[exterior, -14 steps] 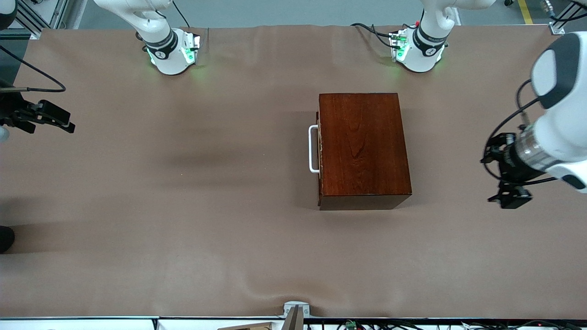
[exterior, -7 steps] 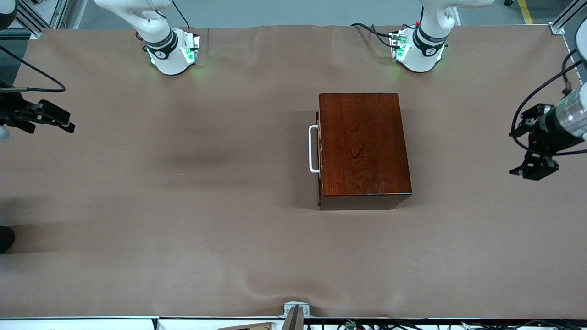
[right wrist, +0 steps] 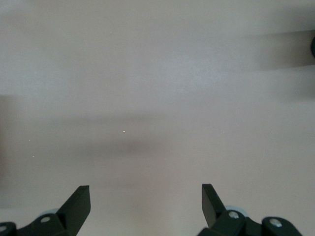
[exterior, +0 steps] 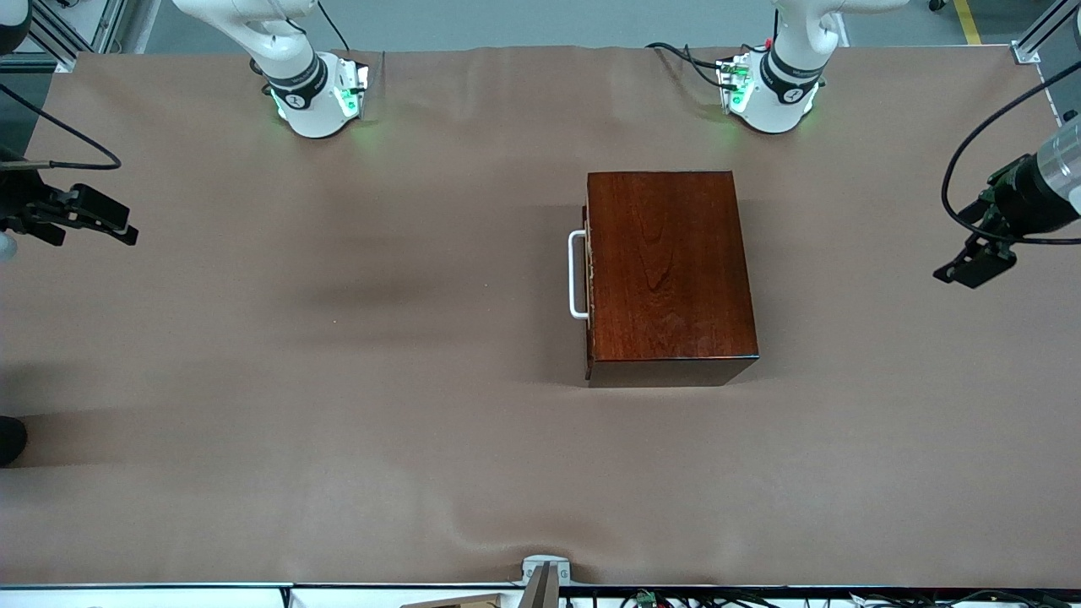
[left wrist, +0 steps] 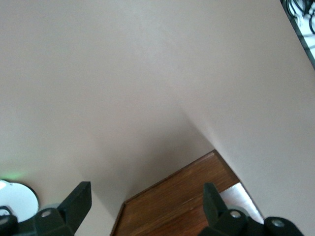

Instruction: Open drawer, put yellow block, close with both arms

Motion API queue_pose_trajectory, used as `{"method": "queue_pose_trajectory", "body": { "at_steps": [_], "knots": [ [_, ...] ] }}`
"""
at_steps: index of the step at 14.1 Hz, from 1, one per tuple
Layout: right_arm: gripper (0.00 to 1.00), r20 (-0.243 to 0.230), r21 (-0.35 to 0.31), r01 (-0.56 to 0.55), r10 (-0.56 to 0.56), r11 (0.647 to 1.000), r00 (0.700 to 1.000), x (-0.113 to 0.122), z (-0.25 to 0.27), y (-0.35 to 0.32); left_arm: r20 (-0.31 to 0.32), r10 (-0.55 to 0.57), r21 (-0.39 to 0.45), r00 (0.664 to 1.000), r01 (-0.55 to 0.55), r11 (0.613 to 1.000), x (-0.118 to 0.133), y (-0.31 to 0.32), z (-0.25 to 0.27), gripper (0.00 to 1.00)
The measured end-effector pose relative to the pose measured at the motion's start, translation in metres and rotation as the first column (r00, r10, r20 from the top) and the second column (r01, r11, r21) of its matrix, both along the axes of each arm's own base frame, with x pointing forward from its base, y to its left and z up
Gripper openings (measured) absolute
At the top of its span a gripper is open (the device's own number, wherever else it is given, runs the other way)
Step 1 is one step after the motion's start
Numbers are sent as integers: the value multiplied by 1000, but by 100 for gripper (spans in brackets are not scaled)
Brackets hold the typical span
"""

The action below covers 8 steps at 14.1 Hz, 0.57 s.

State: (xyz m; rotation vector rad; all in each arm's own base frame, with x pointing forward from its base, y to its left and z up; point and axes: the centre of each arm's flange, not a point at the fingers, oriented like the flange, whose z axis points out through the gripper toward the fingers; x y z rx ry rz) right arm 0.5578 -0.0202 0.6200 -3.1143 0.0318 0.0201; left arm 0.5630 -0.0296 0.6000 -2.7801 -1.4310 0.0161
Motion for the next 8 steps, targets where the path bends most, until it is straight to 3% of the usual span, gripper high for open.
{"method": "queue_pose_trajectory", "body": {
  "at_steps": [4,8],
  "knots": [
    [100,0,0,0,0,1000,1000,0,0,0,-5,-181,-4,983,181,983,-6,-15,0,100],
    [100,1,0,0,0,1000,1000,0,0,0,-26,-387,-15,922,386,922,-11,-11,0,100]
  ]
}}
